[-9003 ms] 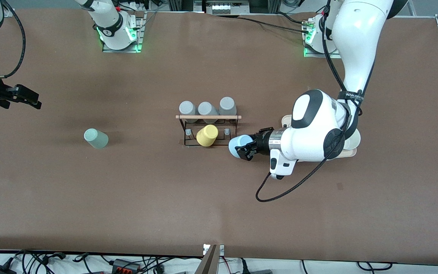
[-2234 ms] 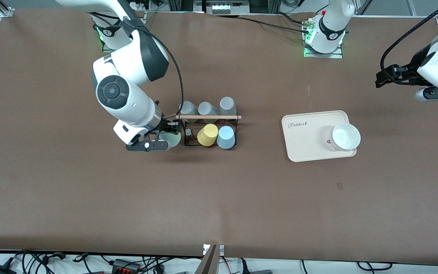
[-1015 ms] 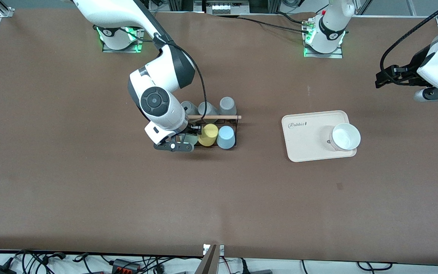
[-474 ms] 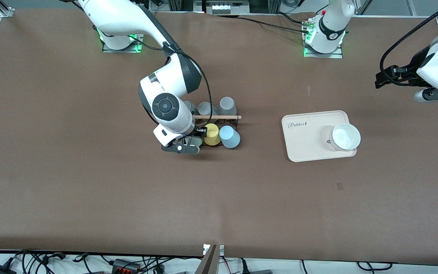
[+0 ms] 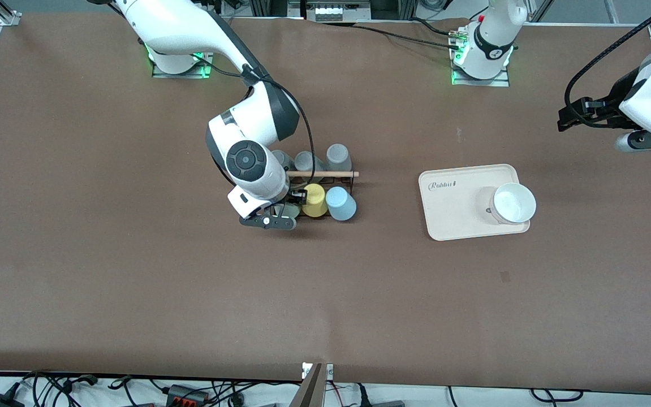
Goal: Hang scattered cups on rack with three cups
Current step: 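Lower the pale green cup into the rack beside the yellow cup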
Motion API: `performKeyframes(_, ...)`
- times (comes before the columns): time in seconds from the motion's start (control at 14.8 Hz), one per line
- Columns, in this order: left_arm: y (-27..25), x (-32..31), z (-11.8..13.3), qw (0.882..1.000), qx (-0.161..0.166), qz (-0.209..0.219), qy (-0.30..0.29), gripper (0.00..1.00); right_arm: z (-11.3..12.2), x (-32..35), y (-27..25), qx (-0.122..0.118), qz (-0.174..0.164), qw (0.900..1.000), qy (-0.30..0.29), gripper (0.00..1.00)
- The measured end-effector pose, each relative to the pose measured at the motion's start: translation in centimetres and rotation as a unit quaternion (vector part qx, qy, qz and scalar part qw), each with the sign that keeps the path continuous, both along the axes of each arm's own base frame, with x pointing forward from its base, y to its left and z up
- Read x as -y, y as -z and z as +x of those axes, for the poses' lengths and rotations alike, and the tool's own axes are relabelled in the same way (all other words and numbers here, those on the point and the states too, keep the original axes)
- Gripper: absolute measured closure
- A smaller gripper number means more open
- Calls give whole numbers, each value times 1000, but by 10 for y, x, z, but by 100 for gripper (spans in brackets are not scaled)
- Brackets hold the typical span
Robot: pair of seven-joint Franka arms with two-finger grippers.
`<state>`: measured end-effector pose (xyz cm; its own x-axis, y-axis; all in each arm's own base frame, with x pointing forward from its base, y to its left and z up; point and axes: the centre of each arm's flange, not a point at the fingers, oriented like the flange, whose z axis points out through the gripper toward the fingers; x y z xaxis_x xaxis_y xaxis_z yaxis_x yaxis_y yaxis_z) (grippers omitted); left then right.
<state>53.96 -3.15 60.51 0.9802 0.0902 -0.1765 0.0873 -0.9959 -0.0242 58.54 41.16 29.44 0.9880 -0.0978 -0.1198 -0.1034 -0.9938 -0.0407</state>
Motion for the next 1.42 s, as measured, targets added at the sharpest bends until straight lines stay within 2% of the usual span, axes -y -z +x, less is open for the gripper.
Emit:
performKeyframes(0.2, 0, 0, 0, 1000, 0, 0, 0, 0, 0, 0, 0, 0, 0, 1000, 2, 30)
performKeyframes(0.47, 0, 0, 0, 1000, 0, 0, 0, 0, 1, 0, -1, 0, -2, 1000, 23, 0)
performKeyframes(0.95, 0, -1, 0, 1000, 0, 0, -1, 0, 7, 6, -17, 4, -2, 1000, 30, 0)
performKeyframes(1.42, 0, -1, 0, 1000, 0, 0, -1, 0, 28, 42, -83, 40, 8, 998, 55, 0)
